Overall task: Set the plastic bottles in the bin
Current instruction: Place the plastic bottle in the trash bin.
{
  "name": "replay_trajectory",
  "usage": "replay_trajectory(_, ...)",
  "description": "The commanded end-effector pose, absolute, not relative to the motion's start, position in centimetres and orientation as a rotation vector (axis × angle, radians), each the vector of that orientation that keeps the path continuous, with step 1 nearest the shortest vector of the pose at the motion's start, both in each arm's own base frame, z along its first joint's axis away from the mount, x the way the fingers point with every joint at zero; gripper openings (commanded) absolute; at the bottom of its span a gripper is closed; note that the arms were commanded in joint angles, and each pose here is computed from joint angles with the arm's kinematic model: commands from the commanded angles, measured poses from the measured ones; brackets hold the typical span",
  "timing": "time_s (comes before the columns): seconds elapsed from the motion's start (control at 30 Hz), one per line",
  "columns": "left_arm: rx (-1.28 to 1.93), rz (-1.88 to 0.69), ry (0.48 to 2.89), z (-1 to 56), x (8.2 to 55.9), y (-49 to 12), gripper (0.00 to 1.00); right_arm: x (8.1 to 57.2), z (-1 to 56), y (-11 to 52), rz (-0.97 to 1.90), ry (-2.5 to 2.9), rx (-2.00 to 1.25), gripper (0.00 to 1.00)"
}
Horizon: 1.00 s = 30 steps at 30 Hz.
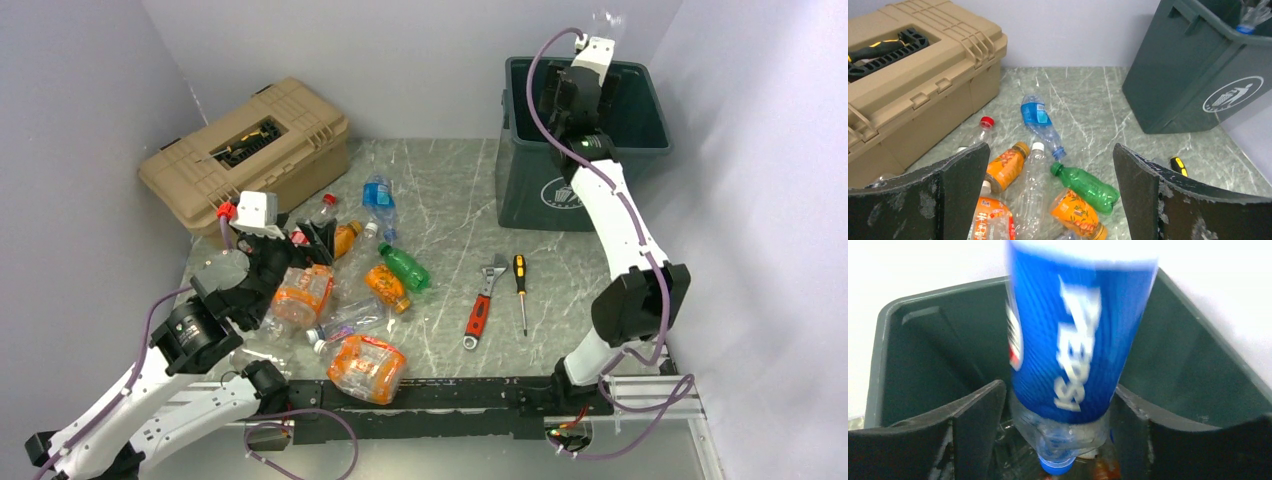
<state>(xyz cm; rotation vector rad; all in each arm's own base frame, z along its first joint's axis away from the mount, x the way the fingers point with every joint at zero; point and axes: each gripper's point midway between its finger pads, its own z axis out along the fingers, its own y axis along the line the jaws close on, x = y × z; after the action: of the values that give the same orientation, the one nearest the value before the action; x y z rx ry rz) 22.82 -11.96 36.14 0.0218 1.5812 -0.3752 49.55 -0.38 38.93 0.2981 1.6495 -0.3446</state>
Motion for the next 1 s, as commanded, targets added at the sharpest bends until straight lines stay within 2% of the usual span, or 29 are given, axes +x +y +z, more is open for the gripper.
replay_trajectory(0.0,0.055,-0.359,1.591,36.3,22.5,-11.7,0.99,50.6,40.7,0.2,-0.259,1.604,0.357,0.83)
replay_trajectory(0.1,0.062,-0.357,1.596,35.8,22.6,-11.9,1.00,50.8,41.0,0.5,-0.233,1.599,0.366,0.98)
replay_trajectory(0.13,0.071,-0.357,1.599,35.6,22.6,-12.1,0.99,50.8,41.3,0.5,-0.225,1.593,0.368,1.00)
replay_trajectory(0.3,0.089,-0.357,1.619,34.9,22.8,-12.6,0.99,49.4,45.2,1.3,-0.123,1.519,0.386,1.00)
replay_trajectory(0.47,0.083,-0.363,1.622,34.5,22.8,-12.6,1.00,44.4,50.6,7.6,0.333,1.379,0.210,0.99)
replay_trajectory(0.5,0.082,-0.363,1.625,34.4,22.7,-12.5,0.99,40.4,52.4,12.1,0.597,1.324,0.042,0.95)
replay_trajectory(0.57,0.081,-0.362,1.624,34.3,22.6,-12.4,0.99,37.1,51.5,15.5,0.746,1.334,-0.069,0.85)
replay_trajectory(0.6,0.077,-0.359,1.619,34.3,22.5,-12.2,0.99,35.7,50.6,17.0,0.792,1.351,-0.112,0.75)
replay_trajectory(0.67,0.078,-0.361,1.611,34.4,22.4,-12.1,0.98,33.2,47.6,19.5,0.828,1.415,-0.188,0.47)
replay_trajectory(0.7,0.078,-0.361,1.608,34.4,22.4,-12.1,0.96,32.0,46.8,20.5,0.830,1.433,-0.214,0.39)
replay_trajectory(0.73,0.084,-0.362,1.608,34.3,22.4,-12.1,0.94,31.4,45.1,21.1,0.827,1.472,-0.226,0.24)
replay_trajectory(0.8,0.094,-0.363,1.610,34.2,22.4,-12.3,0.92,30.2,42.9,21.7,0.825,1.528,-0.238,0.03)
replay_trajectory(0.83,0.096,-0.364,1.614,34.2,22.4,-12.4,0.91,29.9,41.8,21.8,0.811,1.553,-0.241,0.00)
replay_trajectory(0.93,0.101,-0.358,1.625,34.0,22.5,-12.5,0.90,29.5,38.2,21.4,0.685,1.650,-0.229,0.00)
replay_trajectory(0.97,0.102,-0.356,1.627,34.0,22.5,-12.4,0.90,29.5,36.5,21.2,0.624,1.700,-0.231,0.06)
